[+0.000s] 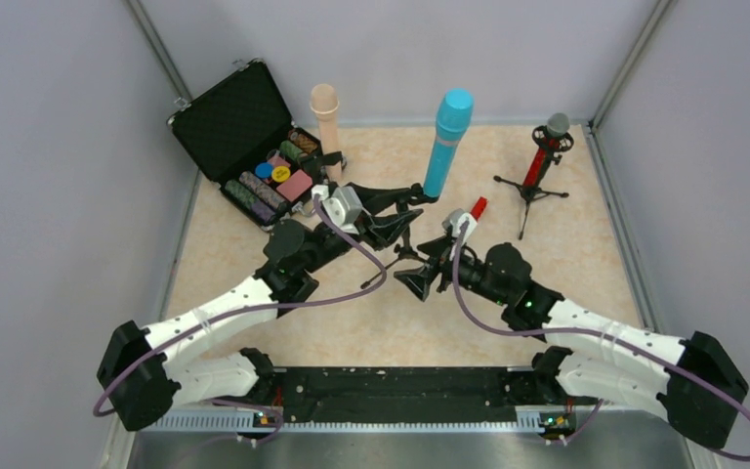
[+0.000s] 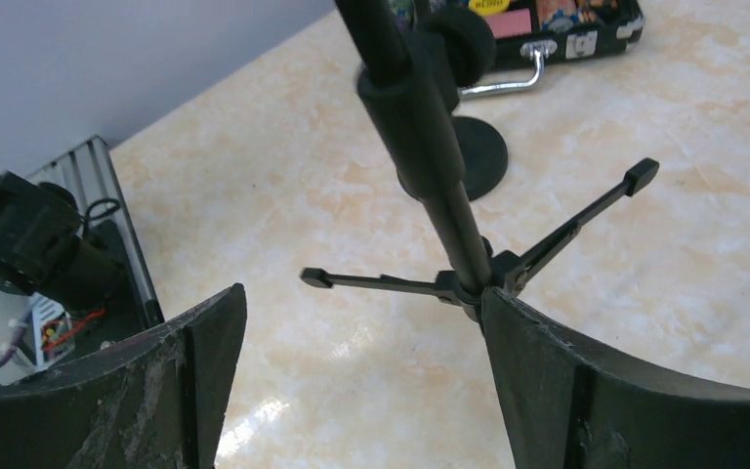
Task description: Attach the microphones to the stand
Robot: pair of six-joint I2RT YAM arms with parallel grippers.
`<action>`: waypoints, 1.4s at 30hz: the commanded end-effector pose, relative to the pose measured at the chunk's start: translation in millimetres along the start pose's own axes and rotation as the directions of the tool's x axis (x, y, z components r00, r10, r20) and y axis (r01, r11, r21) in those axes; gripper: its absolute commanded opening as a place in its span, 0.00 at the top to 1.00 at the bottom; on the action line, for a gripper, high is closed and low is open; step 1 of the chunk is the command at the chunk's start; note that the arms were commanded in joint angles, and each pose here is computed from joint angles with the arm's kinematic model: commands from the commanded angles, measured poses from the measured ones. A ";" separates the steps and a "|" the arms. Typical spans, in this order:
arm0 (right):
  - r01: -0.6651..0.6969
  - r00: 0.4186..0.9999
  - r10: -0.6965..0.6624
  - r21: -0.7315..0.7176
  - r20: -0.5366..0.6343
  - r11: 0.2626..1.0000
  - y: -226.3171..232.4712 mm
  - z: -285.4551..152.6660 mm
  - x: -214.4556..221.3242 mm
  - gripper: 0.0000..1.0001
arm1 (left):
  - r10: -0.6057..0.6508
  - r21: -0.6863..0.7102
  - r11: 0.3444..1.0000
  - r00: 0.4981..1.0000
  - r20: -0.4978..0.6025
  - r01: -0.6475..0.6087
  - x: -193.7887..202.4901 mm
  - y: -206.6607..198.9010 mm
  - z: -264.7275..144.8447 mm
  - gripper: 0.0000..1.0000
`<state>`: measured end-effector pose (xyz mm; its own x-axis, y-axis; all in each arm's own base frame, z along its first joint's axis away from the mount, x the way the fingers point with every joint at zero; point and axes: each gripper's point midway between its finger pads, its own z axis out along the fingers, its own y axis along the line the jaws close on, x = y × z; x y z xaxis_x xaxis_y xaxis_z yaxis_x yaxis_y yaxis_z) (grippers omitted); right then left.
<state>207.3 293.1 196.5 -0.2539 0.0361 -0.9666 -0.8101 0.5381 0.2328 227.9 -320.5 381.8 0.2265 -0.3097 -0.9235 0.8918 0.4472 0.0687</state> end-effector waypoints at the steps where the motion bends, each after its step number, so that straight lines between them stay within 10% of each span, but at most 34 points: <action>1: -0.047 0.996 0.046 0.007 0.072 0.999 0.7 -14.9 -16.4 0.12 | 0.103 -0.025 0.995 0.969 0.226 -0.100 -47.0 4.4 6.1 1.00; 32: -0.164 0.984 0.152 0.135 0.094 0.977 -41.8 -47.1 0.3 0.07 | 0.060 -0.204 0.979 0.987 0.152 -0.028 60.0 56.3 21.6 1.00; 38: -0.165 0.984 0.153 0.149 0.087 0.975 -44.2 -47.8 2.1 0.07 | 0.054 -0.205 0.979 0.988 0.146 -0.024 66.6 55.7 18.8 0.43; 42: -0.168 0.984 0.155 0.155 0.091 0.974 -45.6 -47.3 1.8 0.07 | 0.055 -0.198 0.980 0.988 0.147 -0.025 66.0 53.9 17.4 0.27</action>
<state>211.9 232.0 180.6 -0.3499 0.1640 -0.9223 -0.6785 0.6346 0.3702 306.5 -342.7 293.0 0.2458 -0.3096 -0.9186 0.7929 0.6093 0.0068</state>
